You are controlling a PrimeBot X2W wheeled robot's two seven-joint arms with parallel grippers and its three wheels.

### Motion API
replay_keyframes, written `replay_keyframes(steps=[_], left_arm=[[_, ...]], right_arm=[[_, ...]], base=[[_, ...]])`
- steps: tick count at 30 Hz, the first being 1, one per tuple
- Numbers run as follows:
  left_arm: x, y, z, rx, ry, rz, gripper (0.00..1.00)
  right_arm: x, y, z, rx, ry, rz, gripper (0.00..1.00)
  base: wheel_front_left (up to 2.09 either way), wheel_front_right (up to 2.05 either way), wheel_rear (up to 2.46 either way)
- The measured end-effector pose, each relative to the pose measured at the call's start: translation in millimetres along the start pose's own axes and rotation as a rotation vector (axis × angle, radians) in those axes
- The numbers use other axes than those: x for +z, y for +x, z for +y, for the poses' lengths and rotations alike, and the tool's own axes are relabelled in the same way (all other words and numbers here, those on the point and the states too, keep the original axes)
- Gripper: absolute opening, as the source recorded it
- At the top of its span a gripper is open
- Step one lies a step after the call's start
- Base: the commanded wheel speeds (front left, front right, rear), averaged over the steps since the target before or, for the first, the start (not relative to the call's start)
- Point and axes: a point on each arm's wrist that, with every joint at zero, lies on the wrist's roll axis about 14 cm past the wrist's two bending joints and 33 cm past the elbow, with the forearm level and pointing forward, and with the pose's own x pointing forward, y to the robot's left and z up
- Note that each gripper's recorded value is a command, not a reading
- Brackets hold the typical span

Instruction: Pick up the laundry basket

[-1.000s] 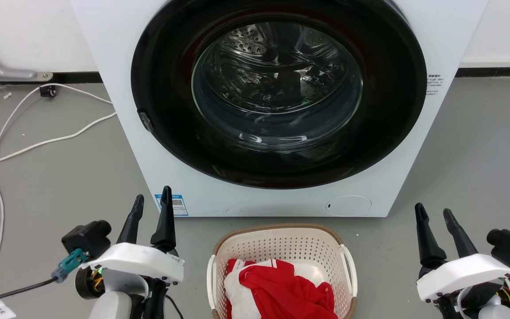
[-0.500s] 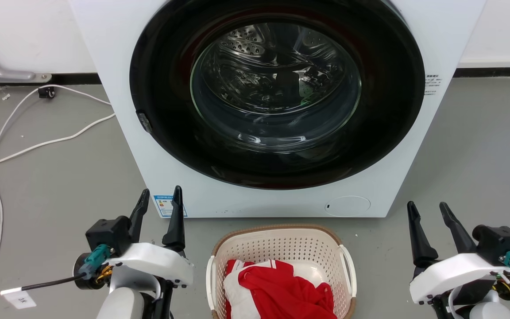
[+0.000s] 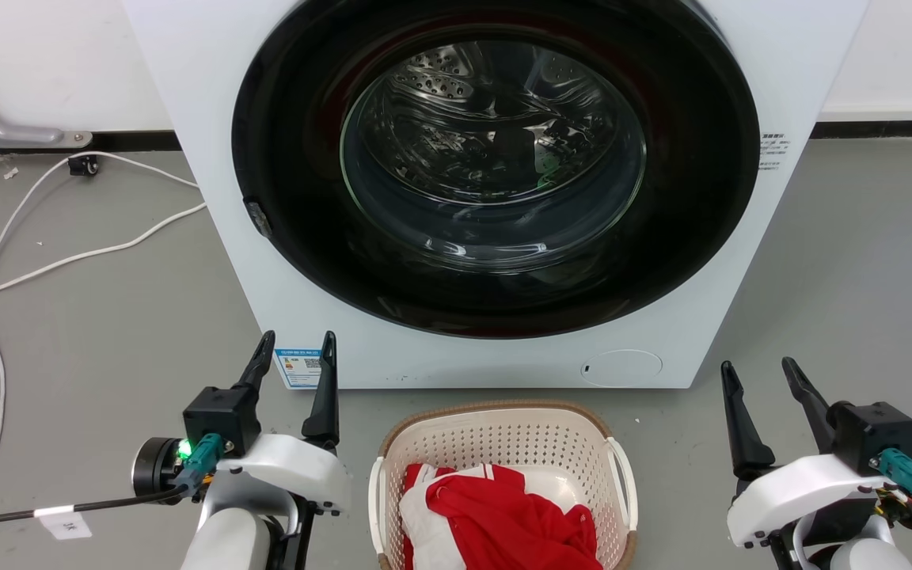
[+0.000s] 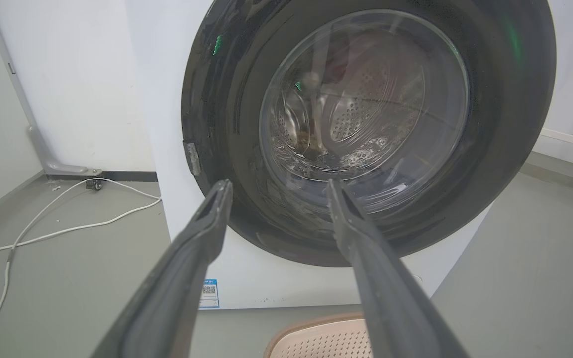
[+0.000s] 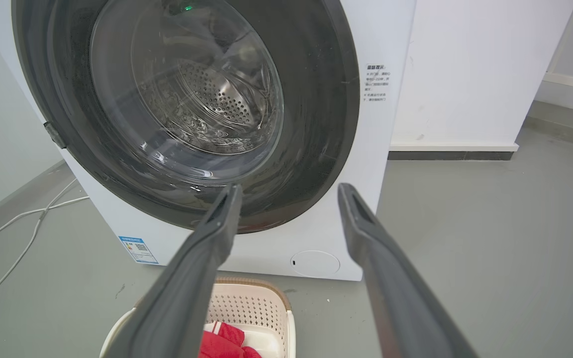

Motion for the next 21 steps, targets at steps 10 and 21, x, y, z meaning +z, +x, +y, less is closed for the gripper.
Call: replay_keyframes(steps=[10, 21], left_arm=[[-0.3, 1.3, -3.3, -0.017, 0.071, -0.007, 1.00], [-3.3, 0.6, -6.1, -0.032, 0.124, -0.008, 1.00]], right_arm=[[-1.5, -0.7, 0.8, 0.006, -0.070, 0.006, 1.00], [-2.8, -0.8, 2.6, 0.016, -0.132, 0.008, 1.00]], base=[[0.00, 0.00, 0.00], [0.00, 0.00, 0.00]])
